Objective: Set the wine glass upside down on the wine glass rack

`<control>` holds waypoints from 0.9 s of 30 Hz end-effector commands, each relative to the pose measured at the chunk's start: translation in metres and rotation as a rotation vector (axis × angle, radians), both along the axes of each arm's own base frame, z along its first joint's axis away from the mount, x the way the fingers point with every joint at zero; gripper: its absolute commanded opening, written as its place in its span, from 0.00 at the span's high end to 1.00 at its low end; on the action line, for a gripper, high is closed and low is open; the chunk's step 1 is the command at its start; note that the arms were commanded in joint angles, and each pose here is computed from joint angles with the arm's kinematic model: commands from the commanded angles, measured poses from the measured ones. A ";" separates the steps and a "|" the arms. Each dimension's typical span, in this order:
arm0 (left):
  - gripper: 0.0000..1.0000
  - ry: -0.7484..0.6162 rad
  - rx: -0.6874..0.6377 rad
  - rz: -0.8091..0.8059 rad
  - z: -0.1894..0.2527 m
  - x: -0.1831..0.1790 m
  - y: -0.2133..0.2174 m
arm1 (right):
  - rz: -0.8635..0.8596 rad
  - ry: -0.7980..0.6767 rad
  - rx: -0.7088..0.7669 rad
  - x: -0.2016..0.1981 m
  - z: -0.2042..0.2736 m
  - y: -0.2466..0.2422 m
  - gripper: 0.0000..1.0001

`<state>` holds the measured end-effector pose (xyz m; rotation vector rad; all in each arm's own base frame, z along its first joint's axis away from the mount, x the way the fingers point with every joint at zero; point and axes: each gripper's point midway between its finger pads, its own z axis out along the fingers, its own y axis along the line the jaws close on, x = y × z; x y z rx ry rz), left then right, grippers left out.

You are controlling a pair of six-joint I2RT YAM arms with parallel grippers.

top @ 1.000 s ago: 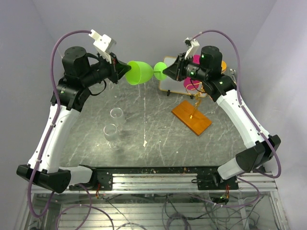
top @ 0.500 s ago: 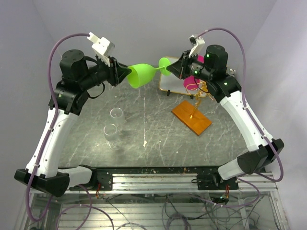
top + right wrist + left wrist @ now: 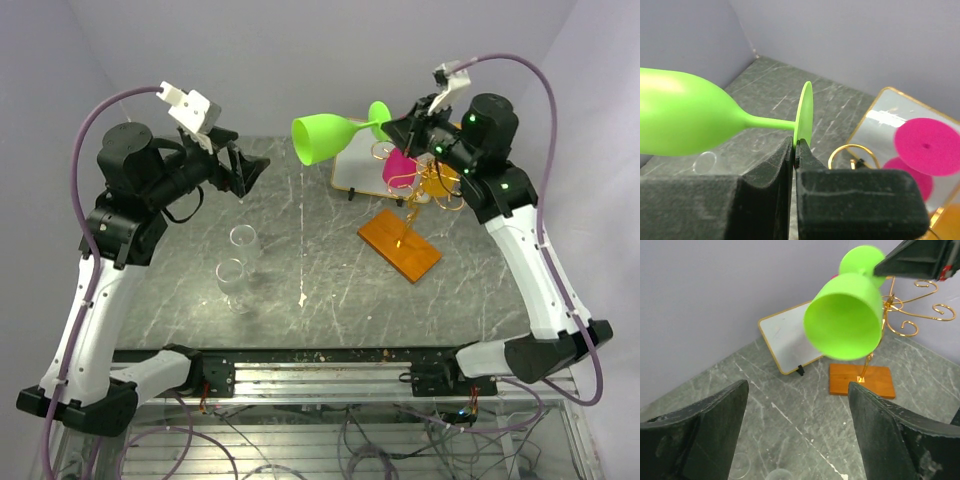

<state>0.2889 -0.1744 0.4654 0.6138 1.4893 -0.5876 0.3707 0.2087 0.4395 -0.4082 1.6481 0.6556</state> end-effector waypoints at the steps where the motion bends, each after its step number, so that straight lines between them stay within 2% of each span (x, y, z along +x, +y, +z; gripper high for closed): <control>1: 0.05 -0.021 0.051 0.088 -0.006 0.000 0.019 | -0.118 -0.146 -0.032 -0.010 0.045 -0.039 1.00; 3: 0.00 -0.017 0.070 0.111 -0.011 0.000 0.024 | -0.164 -0.175 -0.052 -0.012 0.055 -0.055 1.00; 13: 0.01 -0.032 0.173 0.224 -0.031 -0.004 0.053 | -0.431 -0.305 -0.159 -0.035 0.096 -0.141 1.00; 19: 0.00 -0.047 0.239 0.276 -0.043 -0.007 0.067 | -0.670 -0.369 -0.253 -0.054 0.113 -0.205 1.00; 27: 0.00 -0.039 0.264 0.282 -0.051 -0.011 0.073 | -1.003 -0.369 -0.395 -0.086 0.119 -0.281 1.00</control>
